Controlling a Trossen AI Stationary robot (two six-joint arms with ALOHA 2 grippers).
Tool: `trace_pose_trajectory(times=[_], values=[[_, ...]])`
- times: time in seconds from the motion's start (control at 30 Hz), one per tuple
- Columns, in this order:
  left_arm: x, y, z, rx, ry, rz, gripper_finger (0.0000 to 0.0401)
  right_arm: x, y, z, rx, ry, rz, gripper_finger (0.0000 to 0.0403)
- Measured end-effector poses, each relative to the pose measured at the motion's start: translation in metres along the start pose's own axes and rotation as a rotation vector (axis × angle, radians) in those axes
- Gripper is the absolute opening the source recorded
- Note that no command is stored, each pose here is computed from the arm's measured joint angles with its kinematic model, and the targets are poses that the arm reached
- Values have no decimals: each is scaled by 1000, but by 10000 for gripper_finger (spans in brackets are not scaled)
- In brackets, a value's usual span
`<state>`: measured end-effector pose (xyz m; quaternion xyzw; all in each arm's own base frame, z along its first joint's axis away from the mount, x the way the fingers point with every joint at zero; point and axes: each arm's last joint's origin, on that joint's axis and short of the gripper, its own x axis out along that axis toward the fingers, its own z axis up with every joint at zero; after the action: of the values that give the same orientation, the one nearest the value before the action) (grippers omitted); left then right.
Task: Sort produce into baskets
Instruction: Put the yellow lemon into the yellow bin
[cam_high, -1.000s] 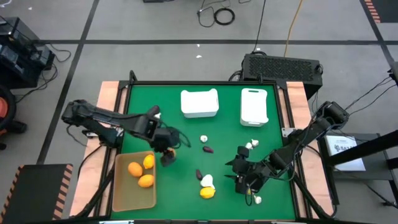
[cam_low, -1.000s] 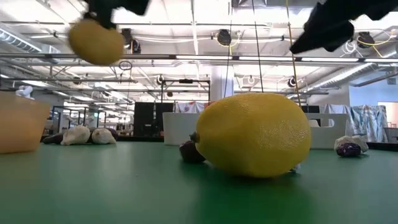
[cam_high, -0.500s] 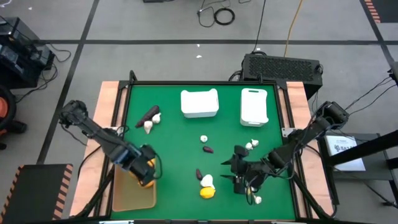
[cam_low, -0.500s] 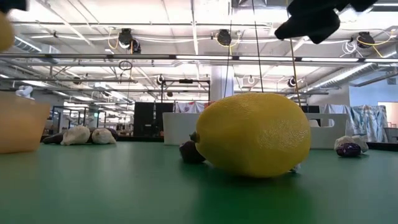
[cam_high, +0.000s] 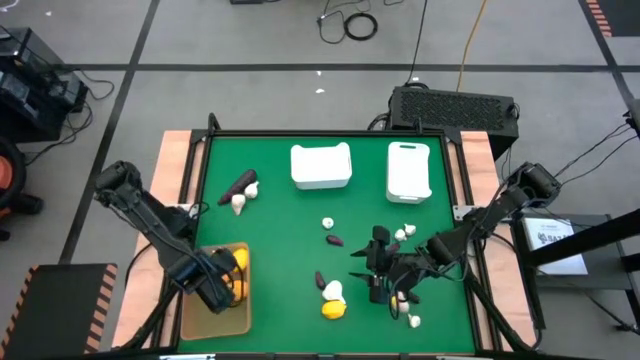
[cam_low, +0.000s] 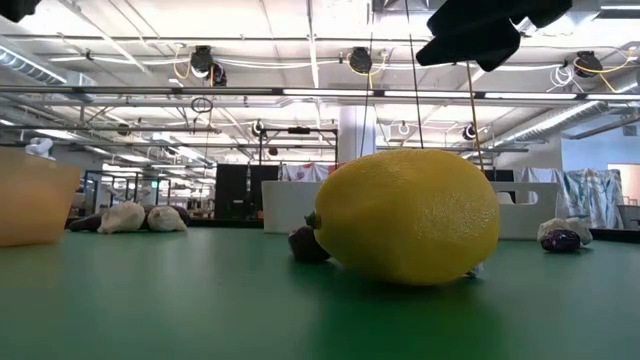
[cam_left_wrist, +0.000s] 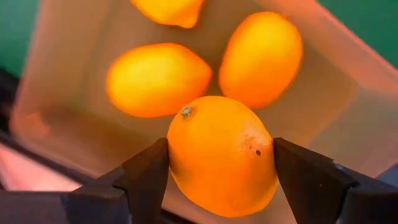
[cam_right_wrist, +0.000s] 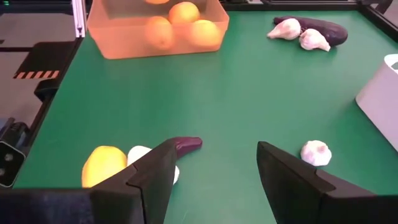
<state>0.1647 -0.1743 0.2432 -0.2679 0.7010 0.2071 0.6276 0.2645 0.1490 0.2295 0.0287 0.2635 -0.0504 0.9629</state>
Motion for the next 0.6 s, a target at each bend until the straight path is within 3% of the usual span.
trace_pose_trajectory(times=[0.2,0.6], values=[[11,-6,-6,41,-1,-72,273,1,-2,1,0,0,-6,215],[19,2,-9,41,66,-8,277,1,-2,1,-8,1,-7,215]])
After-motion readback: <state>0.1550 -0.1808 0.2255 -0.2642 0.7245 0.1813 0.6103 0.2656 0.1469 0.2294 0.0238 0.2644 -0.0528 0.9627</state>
